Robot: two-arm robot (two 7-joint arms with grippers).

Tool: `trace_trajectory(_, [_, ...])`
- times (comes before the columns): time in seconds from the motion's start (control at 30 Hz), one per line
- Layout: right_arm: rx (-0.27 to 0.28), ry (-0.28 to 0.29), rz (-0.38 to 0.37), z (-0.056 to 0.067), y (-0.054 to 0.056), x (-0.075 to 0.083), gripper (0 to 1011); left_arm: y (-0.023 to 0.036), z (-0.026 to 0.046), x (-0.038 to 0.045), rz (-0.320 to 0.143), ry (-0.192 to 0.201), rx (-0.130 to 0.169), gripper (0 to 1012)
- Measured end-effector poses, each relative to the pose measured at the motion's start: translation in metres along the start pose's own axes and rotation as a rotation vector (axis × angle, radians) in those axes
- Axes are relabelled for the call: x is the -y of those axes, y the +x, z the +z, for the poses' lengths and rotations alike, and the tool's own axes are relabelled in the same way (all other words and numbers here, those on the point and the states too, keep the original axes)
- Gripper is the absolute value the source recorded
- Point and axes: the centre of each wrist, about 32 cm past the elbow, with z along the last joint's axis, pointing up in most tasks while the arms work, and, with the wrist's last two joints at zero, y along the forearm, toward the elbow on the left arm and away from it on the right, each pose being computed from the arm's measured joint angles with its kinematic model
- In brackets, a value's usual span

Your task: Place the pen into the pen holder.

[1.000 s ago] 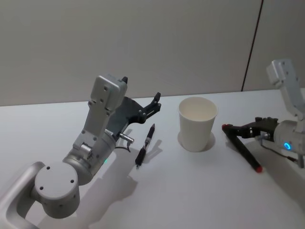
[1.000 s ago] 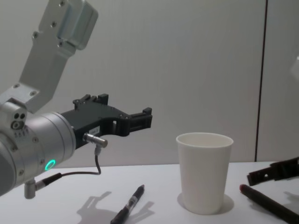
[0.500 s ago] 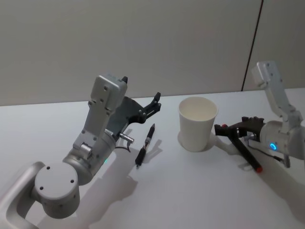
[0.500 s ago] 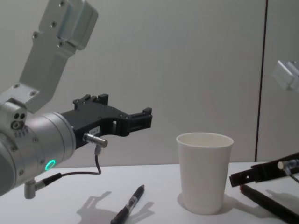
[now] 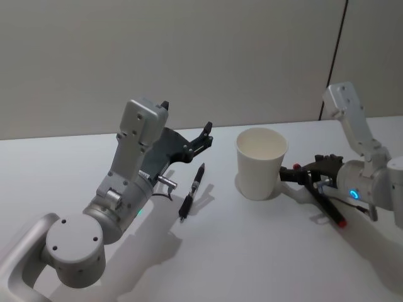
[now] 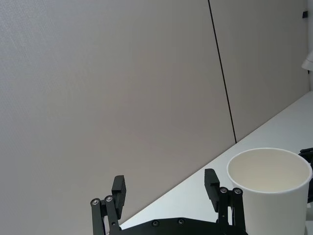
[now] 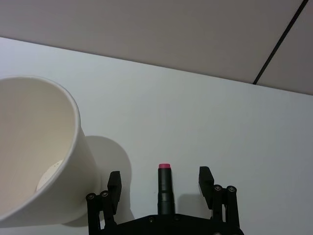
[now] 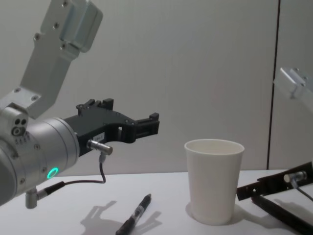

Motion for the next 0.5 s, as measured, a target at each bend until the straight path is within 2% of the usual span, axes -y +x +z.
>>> trace_trajectory(0.5, [-0.011, -0.035, 0.006, -0.0098, -0.0013, -0.0047, 1002, 0.0, 0.0, 0.0, 0.0, 0.0, 0.0, 1001])
